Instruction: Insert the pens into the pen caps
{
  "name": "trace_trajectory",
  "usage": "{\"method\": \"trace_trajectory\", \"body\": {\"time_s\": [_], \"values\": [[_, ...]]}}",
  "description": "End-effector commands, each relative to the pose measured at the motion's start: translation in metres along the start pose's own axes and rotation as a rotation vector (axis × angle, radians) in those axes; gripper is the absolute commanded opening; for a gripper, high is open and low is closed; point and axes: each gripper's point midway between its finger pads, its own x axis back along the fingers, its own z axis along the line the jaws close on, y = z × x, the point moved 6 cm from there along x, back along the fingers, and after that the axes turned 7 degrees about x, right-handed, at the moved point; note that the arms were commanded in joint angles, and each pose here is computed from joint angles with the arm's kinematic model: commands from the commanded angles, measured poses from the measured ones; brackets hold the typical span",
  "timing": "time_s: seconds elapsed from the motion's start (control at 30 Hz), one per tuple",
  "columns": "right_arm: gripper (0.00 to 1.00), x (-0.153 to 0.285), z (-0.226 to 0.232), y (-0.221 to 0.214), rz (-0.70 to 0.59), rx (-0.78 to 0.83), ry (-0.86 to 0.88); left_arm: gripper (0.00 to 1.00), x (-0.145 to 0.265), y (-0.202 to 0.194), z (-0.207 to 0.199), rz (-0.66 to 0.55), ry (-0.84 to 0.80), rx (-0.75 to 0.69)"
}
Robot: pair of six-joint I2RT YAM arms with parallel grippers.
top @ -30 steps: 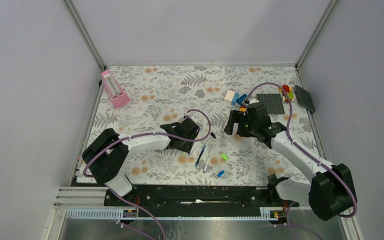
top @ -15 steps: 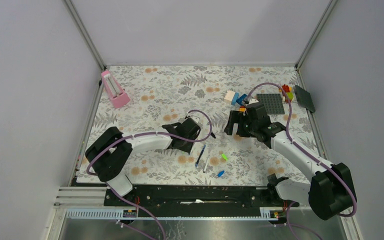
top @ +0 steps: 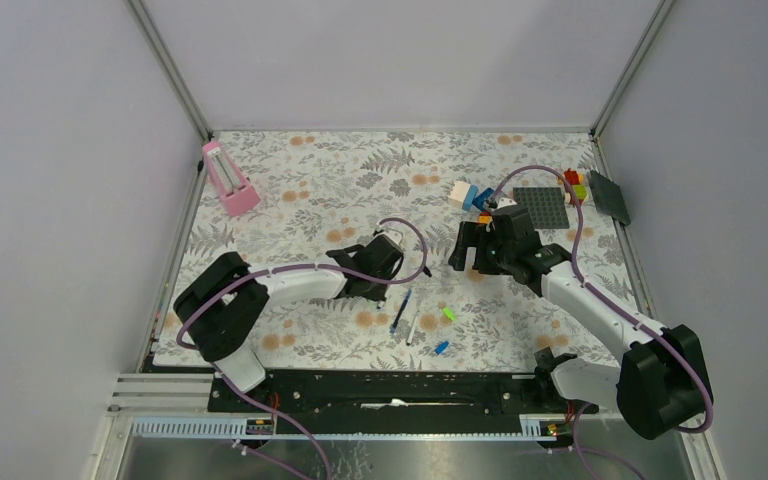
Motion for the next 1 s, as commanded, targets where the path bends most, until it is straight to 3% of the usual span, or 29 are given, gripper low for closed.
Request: {"method": "trace_trajectory", "body": {"time_s": [0.0,0.47,0.7,0.97], "values": [[0.99,0.003,0.004,0.003,0.007,0.021,0.007,0.0,-0.008,0.003,0.0,-0.012,0.014,0.008],[0.98,0.02,0.041,0.023,-0.127,0.053,0.212,0.0,0.06,0.074,-0.026,-0.277,-0.137,0.141],[0.99,0.046,0.089,0.038,-0.237,0.08,0.394,0.0,0.119,0.108,-0.045,-0.473,-0.434,0.292],[0.96,0.083,0.143,0.047,-0.342,0.076,0.814,0.0,0.19,0.122,-0.039,-0.698,-0.788,0.453]]}}
